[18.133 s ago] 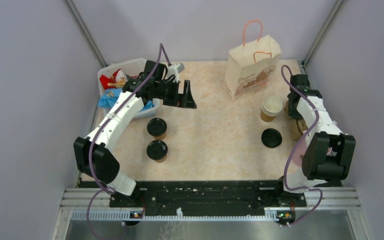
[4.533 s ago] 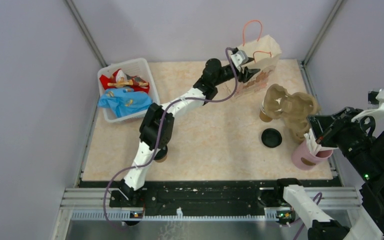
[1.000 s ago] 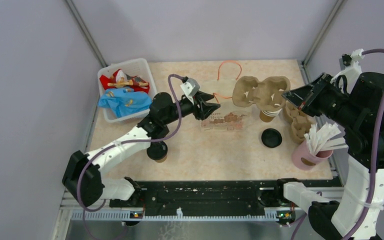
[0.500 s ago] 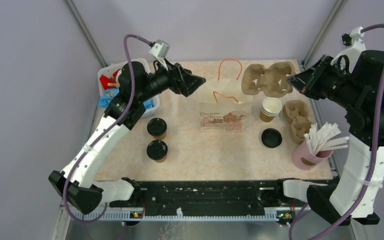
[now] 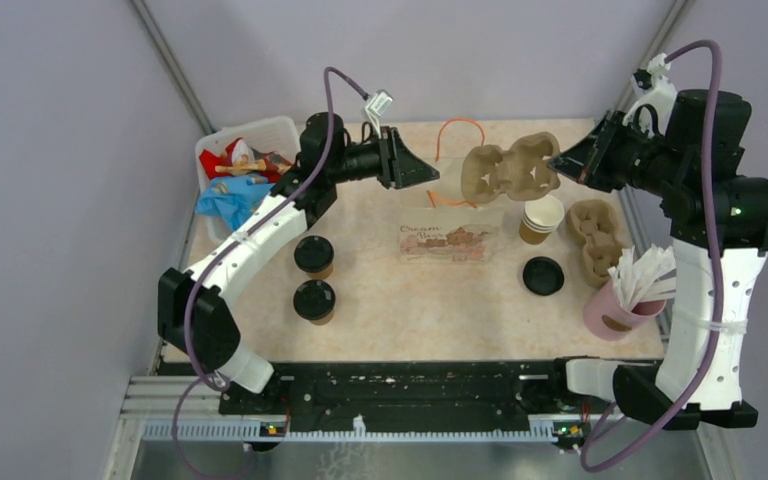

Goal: Pack the takeout coffee

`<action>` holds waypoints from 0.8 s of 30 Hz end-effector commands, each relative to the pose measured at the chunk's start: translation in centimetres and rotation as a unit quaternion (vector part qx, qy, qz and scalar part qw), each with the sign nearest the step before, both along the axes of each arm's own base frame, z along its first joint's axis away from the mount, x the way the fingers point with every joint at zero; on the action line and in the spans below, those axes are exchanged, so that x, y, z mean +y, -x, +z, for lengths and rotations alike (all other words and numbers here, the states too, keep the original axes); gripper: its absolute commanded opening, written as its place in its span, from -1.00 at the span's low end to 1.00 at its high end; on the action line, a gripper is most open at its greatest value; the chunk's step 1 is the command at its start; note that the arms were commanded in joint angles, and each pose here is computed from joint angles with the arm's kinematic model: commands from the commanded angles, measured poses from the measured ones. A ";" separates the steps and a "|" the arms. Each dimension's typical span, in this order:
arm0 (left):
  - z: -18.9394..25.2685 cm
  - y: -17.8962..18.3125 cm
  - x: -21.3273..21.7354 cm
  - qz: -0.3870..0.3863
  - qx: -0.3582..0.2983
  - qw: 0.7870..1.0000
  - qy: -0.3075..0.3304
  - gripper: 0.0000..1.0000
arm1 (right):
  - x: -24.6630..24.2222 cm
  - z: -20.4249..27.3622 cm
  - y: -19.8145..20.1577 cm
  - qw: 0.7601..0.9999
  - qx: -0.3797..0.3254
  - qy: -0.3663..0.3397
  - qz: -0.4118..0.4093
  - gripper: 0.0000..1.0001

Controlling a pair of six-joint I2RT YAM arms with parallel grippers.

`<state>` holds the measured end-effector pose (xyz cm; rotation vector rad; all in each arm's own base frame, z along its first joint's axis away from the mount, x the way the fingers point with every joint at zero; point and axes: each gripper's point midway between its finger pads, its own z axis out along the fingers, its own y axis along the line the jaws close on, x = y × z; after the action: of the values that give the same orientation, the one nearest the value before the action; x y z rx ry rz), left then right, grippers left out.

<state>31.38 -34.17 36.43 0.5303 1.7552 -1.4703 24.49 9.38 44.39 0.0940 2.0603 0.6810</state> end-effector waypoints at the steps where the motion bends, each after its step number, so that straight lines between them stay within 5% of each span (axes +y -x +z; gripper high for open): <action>1: 1.6 1.9 -0.9 -0.052 -0.024 0.998 0.028 -0.27 | 0.5 0.7 -1.3 1.000 -0.016 -0.008 0.014 -1.00; 13: -1.3 6.1 -2.2 -0.069 -0.047 0.996 -0.011 -0.43 | 2.8 -2.7 -3.6 0.997 0.074 -0.027 0.026 -1.00; 24: -3.7 5.3 -0.8 -0.020 -0.060 0.996 -0.059 -0.44 | 8.0 -5.2 -6.8 0.988 0.122 -0.078 0.048 -1.00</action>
<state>25.69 -35.77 31.73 0.6938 1.8089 -1.4259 29.56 16.55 39.32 0.1298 2.2862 0.8862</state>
